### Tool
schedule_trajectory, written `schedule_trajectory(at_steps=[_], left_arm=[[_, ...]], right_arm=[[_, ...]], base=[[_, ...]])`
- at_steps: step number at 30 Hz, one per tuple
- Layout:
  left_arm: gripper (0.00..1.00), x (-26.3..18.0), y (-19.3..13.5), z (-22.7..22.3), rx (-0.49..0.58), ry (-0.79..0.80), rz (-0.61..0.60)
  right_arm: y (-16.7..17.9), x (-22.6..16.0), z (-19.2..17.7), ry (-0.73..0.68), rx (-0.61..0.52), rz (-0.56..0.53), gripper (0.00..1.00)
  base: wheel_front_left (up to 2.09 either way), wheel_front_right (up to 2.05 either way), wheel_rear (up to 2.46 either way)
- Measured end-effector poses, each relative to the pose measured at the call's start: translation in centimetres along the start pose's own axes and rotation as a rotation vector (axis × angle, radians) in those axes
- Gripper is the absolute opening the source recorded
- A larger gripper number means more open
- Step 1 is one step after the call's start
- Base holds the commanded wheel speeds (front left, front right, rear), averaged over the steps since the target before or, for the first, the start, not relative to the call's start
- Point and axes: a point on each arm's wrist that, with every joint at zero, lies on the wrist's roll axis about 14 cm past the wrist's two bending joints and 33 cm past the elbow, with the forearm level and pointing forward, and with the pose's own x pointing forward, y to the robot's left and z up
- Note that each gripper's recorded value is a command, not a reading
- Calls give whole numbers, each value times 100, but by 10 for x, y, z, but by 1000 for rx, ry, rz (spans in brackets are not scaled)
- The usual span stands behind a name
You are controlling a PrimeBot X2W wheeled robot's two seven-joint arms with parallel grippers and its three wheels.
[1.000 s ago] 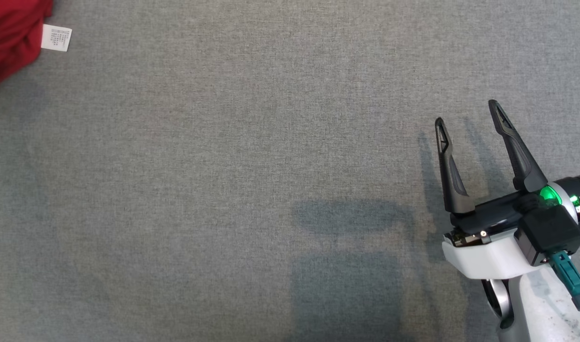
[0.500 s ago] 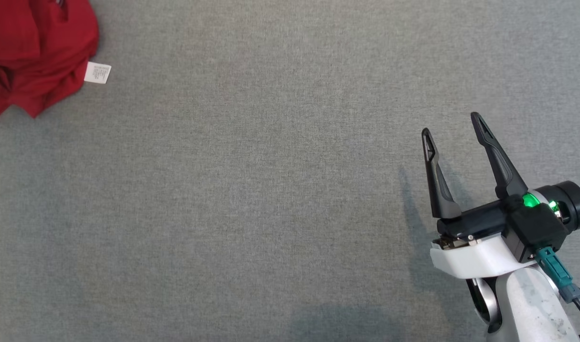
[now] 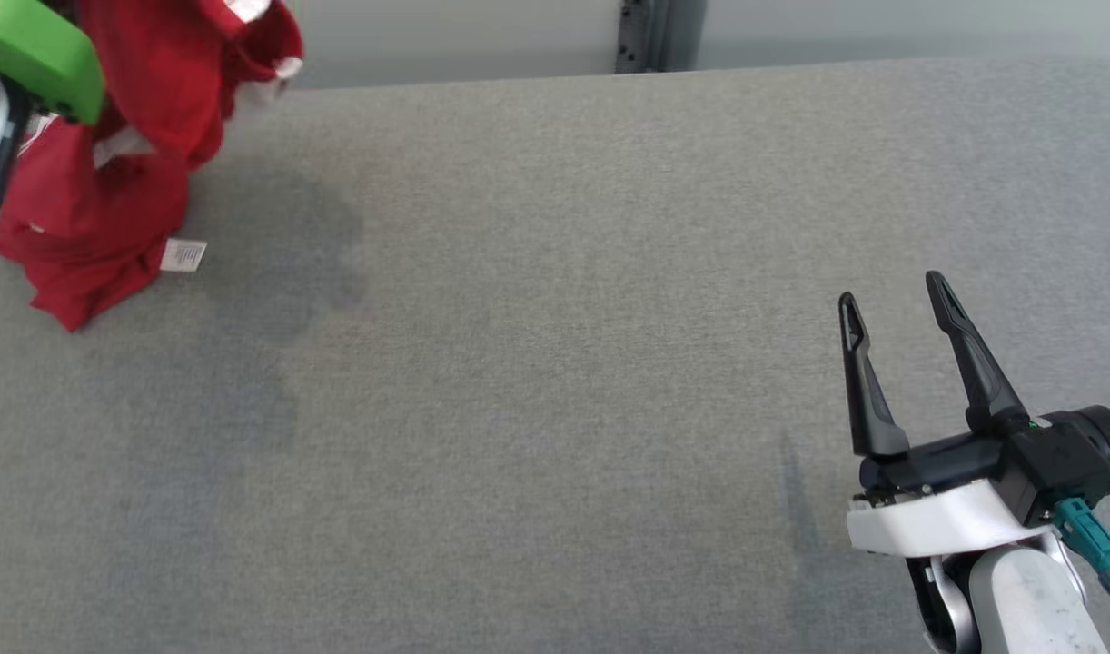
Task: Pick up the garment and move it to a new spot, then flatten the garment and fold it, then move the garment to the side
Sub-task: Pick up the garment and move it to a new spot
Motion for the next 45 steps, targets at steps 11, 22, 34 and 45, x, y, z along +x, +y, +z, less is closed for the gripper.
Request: schedule_trajectory(at_steps=[11,22,34,45], left_arm=[[0,12,-189,35,-270,-80,-443],[0,-15,-347,-30,-585,144,-658],[100,-33,-414,-60,-659,263,-736],[100,-35,-364,-46,-710,207,-563]], right_arm=[[-45,-43,24,-15,-41,-155,100],[-67,-58,15,27,-28,-236,100],[-79,-70,-3,94,-20,-286,100],[-70,-65,1,72,-6,-256,100]], base=[[0,0,0],[0,0,0],[0,0,0],[0,0,0]])
